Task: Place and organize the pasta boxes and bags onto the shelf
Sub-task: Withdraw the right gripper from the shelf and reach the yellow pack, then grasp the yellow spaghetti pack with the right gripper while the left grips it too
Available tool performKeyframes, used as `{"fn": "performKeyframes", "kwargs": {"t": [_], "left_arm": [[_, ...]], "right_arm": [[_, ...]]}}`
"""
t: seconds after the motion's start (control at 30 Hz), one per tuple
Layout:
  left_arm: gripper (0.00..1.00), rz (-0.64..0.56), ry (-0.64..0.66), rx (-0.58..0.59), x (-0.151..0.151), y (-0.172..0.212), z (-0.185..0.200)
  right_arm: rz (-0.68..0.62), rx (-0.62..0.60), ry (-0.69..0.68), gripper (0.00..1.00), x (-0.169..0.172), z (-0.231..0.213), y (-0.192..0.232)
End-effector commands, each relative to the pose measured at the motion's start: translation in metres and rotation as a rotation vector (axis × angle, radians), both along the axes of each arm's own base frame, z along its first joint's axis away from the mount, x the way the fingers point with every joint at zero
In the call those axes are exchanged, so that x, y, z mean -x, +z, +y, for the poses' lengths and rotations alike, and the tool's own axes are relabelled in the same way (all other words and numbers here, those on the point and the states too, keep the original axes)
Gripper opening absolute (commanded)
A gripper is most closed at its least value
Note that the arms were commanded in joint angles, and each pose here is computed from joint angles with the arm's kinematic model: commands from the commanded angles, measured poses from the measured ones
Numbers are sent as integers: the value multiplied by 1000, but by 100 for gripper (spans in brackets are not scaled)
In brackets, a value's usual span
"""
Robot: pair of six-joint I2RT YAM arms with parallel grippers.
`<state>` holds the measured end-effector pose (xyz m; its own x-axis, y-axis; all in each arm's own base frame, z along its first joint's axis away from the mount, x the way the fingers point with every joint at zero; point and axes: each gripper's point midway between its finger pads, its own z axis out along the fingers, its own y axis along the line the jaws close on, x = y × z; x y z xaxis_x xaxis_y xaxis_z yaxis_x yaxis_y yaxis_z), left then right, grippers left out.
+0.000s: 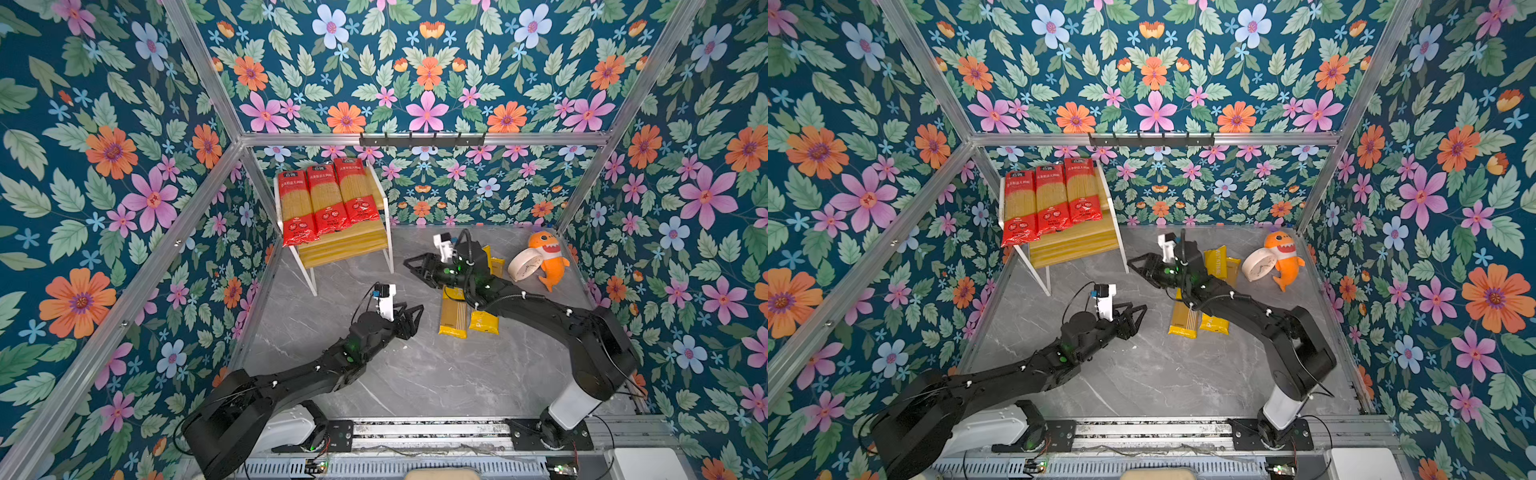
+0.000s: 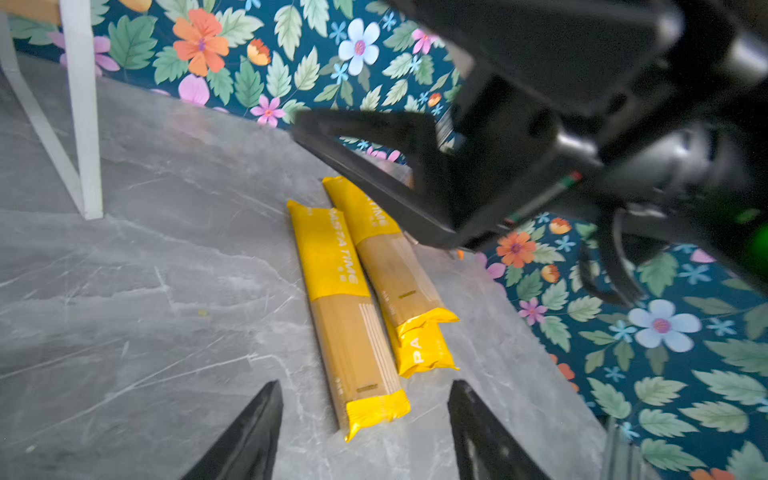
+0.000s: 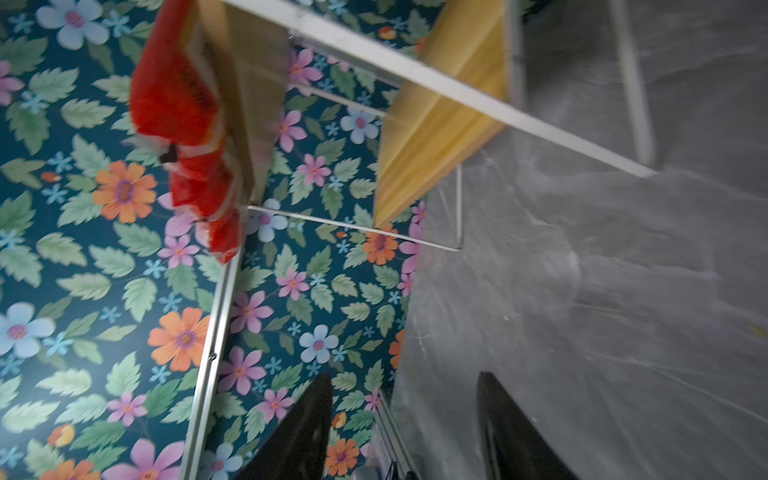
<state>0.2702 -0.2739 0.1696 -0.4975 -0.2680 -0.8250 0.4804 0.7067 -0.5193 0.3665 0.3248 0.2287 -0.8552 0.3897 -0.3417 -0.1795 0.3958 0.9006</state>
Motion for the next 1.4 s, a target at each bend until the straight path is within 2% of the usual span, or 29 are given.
{"fn": "performKeyframes", "kwargs": {"t": [0.0, 0.1, 0.2, 0.3, 0.4, 0.63, 0.9, 1.1, 1.33, 1.37], "left_arm": [[66, -26, 57, -11, -11, 0, -1], [65, 2, 96, -27, -20, -11, -3], [65, 36, 113, -61, -29, -22, -9], [65, 52, 132, -93, -35, -30, -10], [65, 64, 170, -127, -41, -35, -8], [65, 105, 186, -152, -46, -46, -10], [65, 122, 226, -147, -54, -45, 5], [65, 148, 239, -106, -52, -52, 21], [65, 147, 175, -90, -50, -54, 14], [65, 150, 160, -86, -50, -54, 10]], "right_arm": [[20, 204, -151, 57, 3, -51, -42], [67, 428, -198, 58, 18, -87, -79], [126, 590, -201, 58, 29, -108, -110], [163, 693, -172, 60, 36, -118, -129], [196, 740, -185, 61, 35, -124, -140], [237, 782, -159, 62, 26, -117, -158], [271, 765, -137, 61, 14, -99, -181], [324, 745, -48, 58, 41, -79, -200], [351, 747, -43, 57, 81, -88, -205], [332, 730, -53, 57, 84, -90, -195]]}}
